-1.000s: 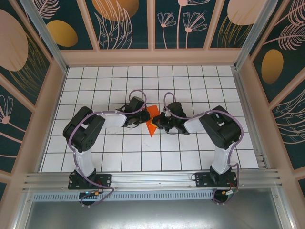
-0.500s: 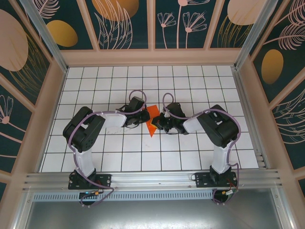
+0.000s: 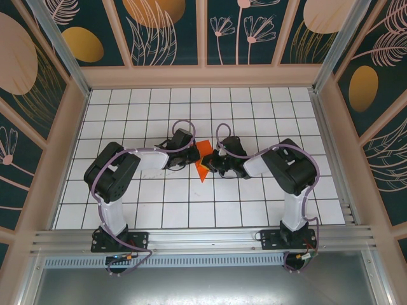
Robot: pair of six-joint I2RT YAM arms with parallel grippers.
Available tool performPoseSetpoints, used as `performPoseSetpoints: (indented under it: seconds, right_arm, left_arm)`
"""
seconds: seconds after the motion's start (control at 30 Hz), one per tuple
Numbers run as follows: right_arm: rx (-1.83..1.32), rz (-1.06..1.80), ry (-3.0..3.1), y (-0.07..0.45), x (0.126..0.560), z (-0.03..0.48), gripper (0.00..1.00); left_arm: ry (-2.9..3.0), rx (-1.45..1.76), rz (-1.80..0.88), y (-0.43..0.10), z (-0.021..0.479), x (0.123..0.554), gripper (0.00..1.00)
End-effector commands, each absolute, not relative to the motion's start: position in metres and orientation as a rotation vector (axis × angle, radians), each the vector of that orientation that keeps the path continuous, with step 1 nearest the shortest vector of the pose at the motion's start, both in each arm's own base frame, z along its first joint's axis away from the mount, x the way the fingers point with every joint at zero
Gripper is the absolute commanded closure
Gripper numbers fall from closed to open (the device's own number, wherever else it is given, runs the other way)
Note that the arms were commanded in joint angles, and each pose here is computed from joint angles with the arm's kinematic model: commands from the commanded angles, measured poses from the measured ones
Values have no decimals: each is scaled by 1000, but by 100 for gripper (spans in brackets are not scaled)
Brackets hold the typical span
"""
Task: Fold a paper plane with a square sheet of paper (pick it up from the middle)
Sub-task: Third fold the triangle at the center of the table.
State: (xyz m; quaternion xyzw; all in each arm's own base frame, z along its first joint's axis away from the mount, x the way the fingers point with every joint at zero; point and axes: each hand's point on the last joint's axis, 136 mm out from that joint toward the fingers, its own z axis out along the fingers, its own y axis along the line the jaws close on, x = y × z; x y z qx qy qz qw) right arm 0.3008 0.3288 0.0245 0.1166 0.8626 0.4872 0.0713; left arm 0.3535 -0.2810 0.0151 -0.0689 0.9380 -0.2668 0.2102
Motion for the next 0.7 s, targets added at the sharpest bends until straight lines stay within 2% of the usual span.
performPoseSetpoints:
  seconds: [0.0,0.5,0.67]
  right_arm:
    - [285,1503,2556,339,305,30,97]
    - [296,1478,2580,337,305,22,97]
    - [322,1429,2614,332,303,11,95]
  left_arm:
    - [2664,-172,-699,-278,2,345,89]
    - [2661,-172,-702,-278,3,345,89]
    - [2626,-238,-688,-273,16,351,85]
